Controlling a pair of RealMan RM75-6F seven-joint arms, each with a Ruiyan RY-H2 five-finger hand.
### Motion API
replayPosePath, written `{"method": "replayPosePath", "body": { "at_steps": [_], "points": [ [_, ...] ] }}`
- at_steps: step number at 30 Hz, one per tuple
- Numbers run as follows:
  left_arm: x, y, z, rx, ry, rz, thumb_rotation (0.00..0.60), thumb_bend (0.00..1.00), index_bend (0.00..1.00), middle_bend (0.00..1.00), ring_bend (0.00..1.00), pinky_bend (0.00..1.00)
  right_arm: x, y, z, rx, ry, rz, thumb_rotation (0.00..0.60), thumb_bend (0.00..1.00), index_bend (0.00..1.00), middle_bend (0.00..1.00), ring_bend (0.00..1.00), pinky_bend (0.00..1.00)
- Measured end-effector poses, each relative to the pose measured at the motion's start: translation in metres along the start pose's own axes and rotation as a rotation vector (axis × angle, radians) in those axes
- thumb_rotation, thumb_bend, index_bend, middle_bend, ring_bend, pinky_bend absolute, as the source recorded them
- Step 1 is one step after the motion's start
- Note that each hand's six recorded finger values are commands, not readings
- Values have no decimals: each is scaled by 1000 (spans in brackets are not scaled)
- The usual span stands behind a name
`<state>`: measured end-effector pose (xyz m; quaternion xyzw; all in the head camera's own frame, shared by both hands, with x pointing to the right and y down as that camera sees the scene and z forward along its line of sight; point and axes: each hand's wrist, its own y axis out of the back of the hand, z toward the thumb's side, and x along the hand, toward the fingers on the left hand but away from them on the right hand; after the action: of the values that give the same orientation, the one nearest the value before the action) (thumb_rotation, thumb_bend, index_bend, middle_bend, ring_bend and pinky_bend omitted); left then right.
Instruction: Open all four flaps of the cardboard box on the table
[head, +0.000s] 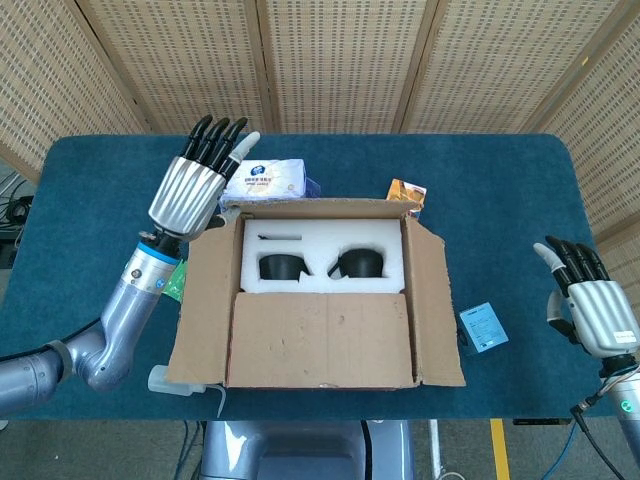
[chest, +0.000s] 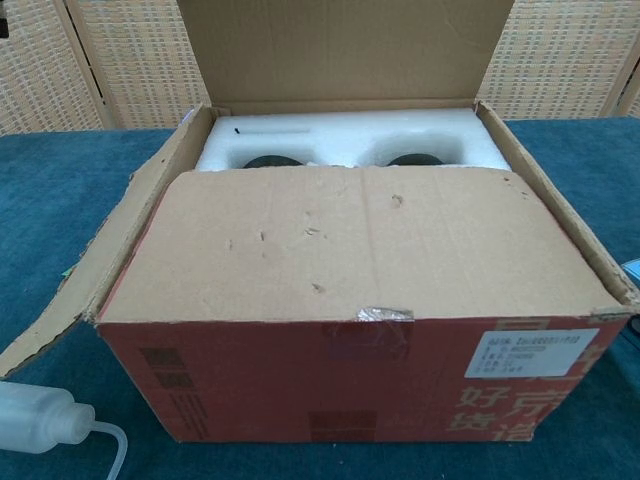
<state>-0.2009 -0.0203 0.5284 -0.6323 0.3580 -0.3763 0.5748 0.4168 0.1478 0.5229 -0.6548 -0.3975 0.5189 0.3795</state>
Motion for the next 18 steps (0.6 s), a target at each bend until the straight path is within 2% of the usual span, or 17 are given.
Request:
{"method": "replayPosePath", "body": {
  "at_steps": [8, 13, 18],
  "points": [
    [24, -3, 1, 93, 0, 4, 600, 199, 0, 0, 0, 0, 1, 0, -2, -5, -7, 4, 600, 852, 52, 40, 0, 43],
    [33, -16, -9, 171, 38, -16, 600, 204, 0, 0, 0, 0, 2, 0, -4, -2, -16, 8, 600, 852, 52, 40, 0, 43],
    [40, -25, -20, 181, 90, -36, 600, 212, 0, 0, 0, 0, 3, 2, -7, -3, -25, 5, 600, 852, 52, 40, 0, 43]
  ]
}}
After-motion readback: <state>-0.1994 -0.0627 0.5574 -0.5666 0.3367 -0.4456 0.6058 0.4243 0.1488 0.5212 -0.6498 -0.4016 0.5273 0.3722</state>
